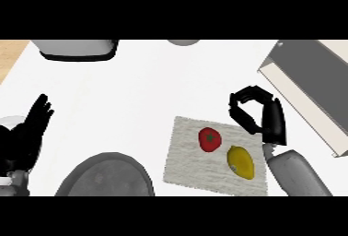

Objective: Pick the tomato from the placemat and place it in the tiered shelf

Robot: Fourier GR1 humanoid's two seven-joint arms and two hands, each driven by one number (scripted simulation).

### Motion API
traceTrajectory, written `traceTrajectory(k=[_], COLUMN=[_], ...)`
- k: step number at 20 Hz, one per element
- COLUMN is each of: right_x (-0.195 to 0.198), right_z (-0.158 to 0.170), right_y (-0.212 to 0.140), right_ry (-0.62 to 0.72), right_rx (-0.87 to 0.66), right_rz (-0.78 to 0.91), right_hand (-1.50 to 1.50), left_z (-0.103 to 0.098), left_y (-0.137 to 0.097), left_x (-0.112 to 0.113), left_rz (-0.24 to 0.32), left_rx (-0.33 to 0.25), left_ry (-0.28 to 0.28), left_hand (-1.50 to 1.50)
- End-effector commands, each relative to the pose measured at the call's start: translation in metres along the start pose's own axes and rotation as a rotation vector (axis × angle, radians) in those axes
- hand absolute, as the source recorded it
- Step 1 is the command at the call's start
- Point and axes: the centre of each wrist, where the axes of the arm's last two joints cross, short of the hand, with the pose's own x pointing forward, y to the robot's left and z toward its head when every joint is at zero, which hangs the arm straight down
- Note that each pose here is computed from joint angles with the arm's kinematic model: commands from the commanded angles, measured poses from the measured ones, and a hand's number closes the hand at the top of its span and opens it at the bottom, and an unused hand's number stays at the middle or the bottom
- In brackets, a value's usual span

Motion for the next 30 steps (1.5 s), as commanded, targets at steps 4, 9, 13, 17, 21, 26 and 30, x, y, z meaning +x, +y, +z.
traceTrajectory(k=[4, 9, 13, 17, 21, 26, 30], right_x=[0.029, 0.023, 0.011, 0.029, 0.05, 0.088, 0.113], right_z=[0.078, 0.077, 0.066, 0.061, 0.057, 0.062, 0.049], right_y=[0.115, 0.132, 0.113, 0.119, 0.133, 0.138, 0.13], right_ry=[-0.034, 0.027, 0.109, 0.23, 0.328, 0.426, 0.445], right_rx=[-0.031, -0.066, -0.007, 0.082, 0.272, 0.377, 0.393], right_rz=[0.065, 0.262, 0.505, 0.694, 0.931, 1.102, 1.211], right_hand=[-1.5, -1.5, -1.5, -1.5, -1.5, -1.5, -1.5], left_z=[0.009, 0.015, 0.017, 0.014, 0.016, 0.017, 0.012], left_y=[0.01, 0.016, 0.023, 0.014, 0.013, 0.025, 0.015], left_x=[-0.021, -0.028, -0.037, -0.025, -0.039, -0.037, -0.034], left_rz=[0.025, 0.019, 0.016, 0.022, 0.018, 0.031, 0.022], left_rx=[-0.076, -0.087, -0.051, -0.056, -0.064, -0.067, -0.066], left_ry=[0.083, 0.083, 0.11, 0.093, 0.102, 0.087, 0.081], left_hand=[0.0, 0.0, 0.0, 0.0, 0.0, 0.0, 0.0])
